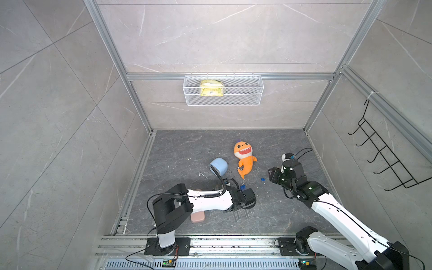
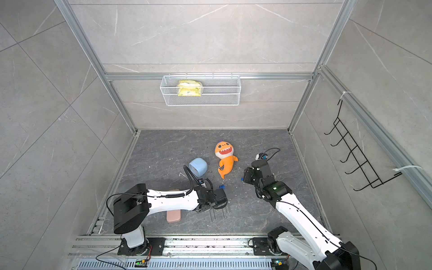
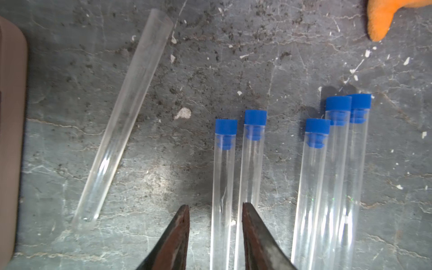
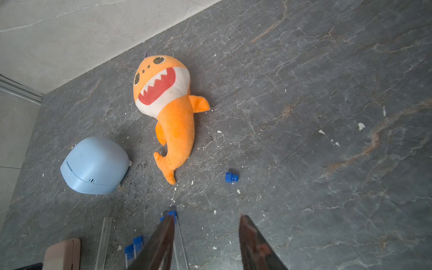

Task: Remove stoppers from test tubes
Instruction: Pick up the test tube at the center of the board.

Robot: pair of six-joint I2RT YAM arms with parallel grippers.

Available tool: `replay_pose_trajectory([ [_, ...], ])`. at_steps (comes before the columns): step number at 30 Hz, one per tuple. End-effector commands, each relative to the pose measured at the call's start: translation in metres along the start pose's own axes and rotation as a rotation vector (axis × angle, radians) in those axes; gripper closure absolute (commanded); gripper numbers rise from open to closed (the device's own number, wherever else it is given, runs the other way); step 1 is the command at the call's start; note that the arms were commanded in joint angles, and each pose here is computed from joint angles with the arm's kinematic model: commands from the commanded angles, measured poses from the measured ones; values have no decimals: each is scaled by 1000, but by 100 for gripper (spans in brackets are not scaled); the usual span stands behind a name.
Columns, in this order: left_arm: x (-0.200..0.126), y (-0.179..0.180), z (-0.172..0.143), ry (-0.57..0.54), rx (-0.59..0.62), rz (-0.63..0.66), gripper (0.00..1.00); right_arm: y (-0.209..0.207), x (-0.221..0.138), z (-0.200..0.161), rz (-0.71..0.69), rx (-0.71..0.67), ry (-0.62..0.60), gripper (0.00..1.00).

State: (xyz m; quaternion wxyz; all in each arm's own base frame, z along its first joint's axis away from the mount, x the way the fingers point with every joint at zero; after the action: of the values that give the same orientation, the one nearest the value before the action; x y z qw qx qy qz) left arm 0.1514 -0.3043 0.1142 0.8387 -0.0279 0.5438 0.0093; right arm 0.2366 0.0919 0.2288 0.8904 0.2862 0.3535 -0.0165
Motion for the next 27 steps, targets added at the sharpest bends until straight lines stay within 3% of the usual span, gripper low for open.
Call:
replay_pose_trajectory([
  [1, 4, 3, 0, 13, 9, 7, 60, -1, 3, -4, 2, -18, 15, 52],
  [14, 22, 4, -8, 70, 33, 24, 65, -1, 7, -5, 0, -19, 21, 52],
  [27, 24, 18, -17, 104, 47, 41, 81, 0, 13, -7, 0, -15, 31, 52],
])
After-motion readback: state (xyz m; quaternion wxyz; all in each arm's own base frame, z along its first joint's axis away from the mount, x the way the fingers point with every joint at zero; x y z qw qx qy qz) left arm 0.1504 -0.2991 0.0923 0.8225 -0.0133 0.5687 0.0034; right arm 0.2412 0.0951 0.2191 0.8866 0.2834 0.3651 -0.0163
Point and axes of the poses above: each gripper's point midway between its finger pads, its own x axis out along the fingers, its own y axis along the line the jaws close on, z = x × y, the point moved 8 cm from there along -x, back along the fingers, and after that the axes turned 13 degrees about x, right-handed, at the moved point
